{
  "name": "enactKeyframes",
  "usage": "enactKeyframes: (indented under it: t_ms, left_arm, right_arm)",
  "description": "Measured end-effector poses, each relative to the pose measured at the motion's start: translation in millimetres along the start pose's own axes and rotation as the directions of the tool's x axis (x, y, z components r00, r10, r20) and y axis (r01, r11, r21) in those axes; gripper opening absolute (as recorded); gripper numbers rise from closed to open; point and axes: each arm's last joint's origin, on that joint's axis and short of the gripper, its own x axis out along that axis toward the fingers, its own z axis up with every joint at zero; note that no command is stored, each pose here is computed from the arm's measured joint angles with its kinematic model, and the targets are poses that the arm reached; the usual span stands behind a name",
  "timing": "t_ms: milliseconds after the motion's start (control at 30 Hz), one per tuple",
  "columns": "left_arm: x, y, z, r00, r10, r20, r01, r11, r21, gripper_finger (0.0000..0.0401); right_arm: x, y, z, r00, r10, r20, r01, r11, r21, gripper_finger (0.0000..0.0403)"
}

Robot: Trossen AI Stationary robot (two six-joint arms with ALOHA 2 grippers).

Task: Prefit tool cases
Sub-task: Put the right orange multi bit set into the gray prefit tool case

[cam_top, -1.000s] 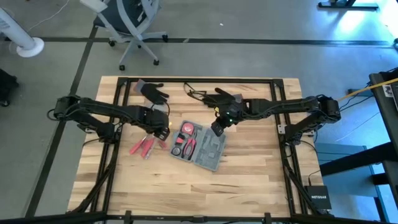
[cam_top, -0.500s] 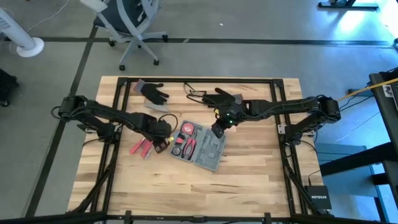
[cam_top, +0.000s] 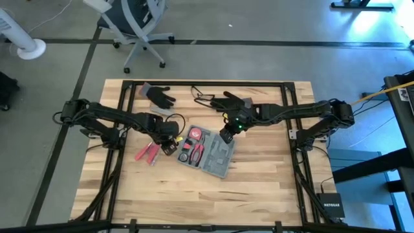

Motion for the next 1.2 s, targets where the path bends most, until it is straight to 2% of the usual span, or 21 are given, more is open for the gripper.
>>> enactKeyframes:
  t_ms: [167,367,467,567,667,867,1000,1200]
  left_arm:
    - [0,-1,3,1.0,-0.024,0.02,0.024,0.999,0.032,0.0132]
    - [0,8,7,0.997,-0.064,-0.035,0.066,0.997,0.051,0.0145]
    - [-1,13,11,0.991,-0.122,-0.061,0.125,0.991,0.052,0.0169]
    - [-1,17,14,0.99,-0.127,-0.063,0.13,0.991,0.033,0.0203]
    - [-1,19,14,0.992,-0.111,-0.052,0.113,0.993,0.032,0.0247]
    - [9,24,5,0.997,-0.054,-0.061,0.06,0.993,0.105,0.0332]
    - [12,26,-2,0.995,-0.03,-0.099,0.04,0.994,0.104,0.035]
    - [11,25,0,0.995,-0.038,-0.088,0.036,0.999,-0.023,0.0351]
  right_arm:
    - [1,0,0,1.0,0.001,0.001,-0.001,1.0,0.023,0.0]
    - [2,2,2,1.0,0.008,0.024,-0.009,1.0,0.022,0.0]
    - [2,1,2,1.0,0.007,0.023,-0.008,1.0,0.024,0.0]
    - [2,1,2,1.0,0.008,0.023,-0.008,1.0,0.024,0.0]
    - [2,1,2,1.0,0.008,0.023,-0.008,1.0,0.024,0.0]
    - [2,1,2,1.0,0.006,0.021,-0.007,1.0,0.026,0.0]
    - [2,1,2,1.0,0.012,0.016,-0.013,1.0,0.029,0.0]
    - [2,1,2,1.0,0.012,0.016,-0.012,1.0,0.029,0.0]
